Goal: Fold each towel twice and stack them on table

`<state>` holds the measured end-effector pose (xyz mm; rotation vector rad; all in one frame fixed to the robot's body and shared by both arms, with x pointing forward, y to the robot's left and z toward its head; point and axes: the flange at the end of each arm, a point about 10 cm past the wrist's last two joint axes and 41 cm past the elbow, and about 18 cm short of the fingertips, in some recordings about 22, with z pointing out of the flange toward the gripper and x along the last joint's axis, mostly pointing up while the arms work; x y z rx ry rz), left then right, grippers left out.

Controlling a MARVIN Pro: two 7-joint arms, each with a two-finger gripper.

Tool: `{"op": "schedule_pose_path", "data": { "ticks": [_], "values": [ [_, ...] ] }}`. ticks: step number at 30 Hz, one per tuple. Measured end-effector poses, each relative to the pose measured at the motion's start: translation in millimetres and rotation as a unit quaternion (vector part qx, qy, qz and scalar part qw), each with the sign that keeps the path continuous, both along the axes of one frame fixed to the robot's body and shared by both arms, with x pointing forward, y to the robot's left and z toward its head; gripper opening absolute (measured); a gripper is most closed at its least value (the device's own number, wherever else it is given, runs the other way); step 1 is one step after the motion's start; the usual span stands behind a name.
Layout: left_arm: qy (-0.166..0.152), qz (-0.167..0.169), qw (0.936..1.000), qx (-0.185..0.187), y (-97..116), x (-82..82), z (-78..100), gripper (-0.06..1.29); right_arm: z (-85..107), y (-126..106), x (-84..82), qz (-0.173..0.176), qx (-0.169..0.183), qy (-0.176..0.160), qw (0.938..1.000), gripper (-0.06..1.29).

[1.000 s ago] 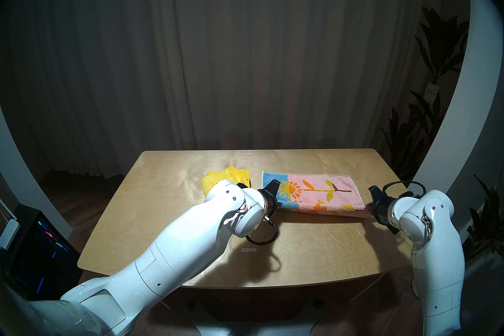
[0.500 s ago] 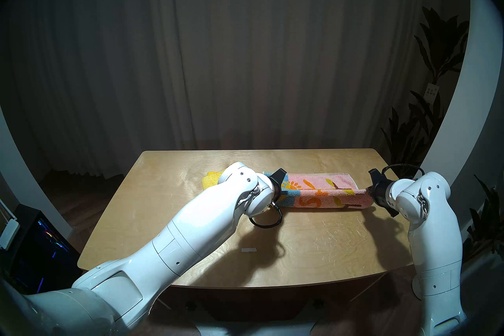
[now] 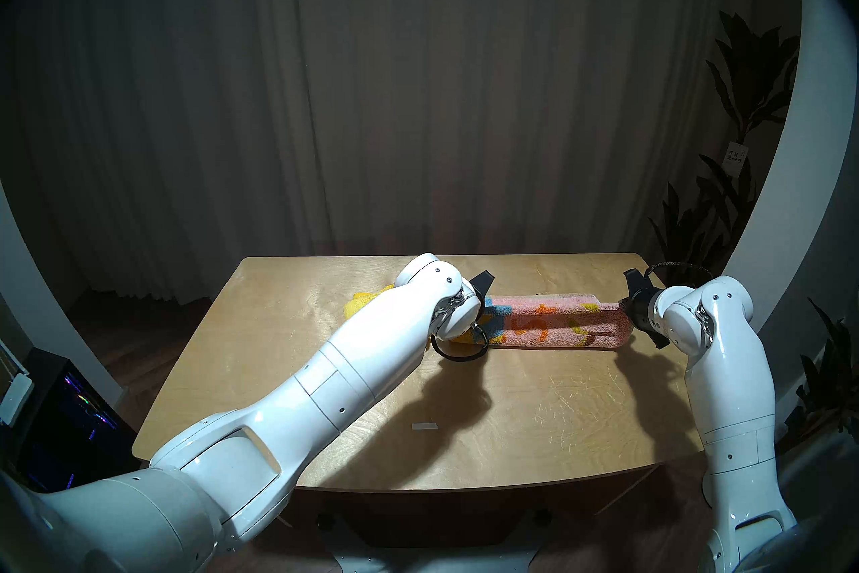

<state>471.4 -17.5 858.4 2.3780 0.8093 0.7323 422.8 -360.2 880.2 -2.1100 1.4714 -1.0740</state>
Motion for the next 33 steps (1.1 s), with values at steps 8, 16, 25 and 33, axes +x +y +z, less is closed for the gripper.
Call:
{"op": "schedule_pose_path", "data": {
  "ticks": [8, 16, 25, 33],
  "values": [
    [-0.001, -0.006, 0.9993, 0.036, -15.9, 12.9, -18.4, -0.03, -10.8, -1.7, 18.9, -0.012, -0.010, -0.003, 0.9999, -0.03],
    [0.003, 0.010, 0.9975, 0.070, -14.5, 28.5, -36.7, -0.03, -15.2, -1.6, 30.9, -0.023, -0.027, -0.015, 0.9992, -0.03],
    [-0.006, 0.036, 0.9967, 0.073, -7.9, 46.7, -36.4, 0.06, -13.9, 1.8, 43.1, -0.021, -0.039, -0.040, 0.9982, 1.02],
    [-0.022, 0.044, 0.9967, 0.064, -13.1, 57.5, -26.3, 0.90, -13.6, 6.7, 51.6, -0.013, -0.043, -0.059, 0.9973, 1.23]
  ]
}}
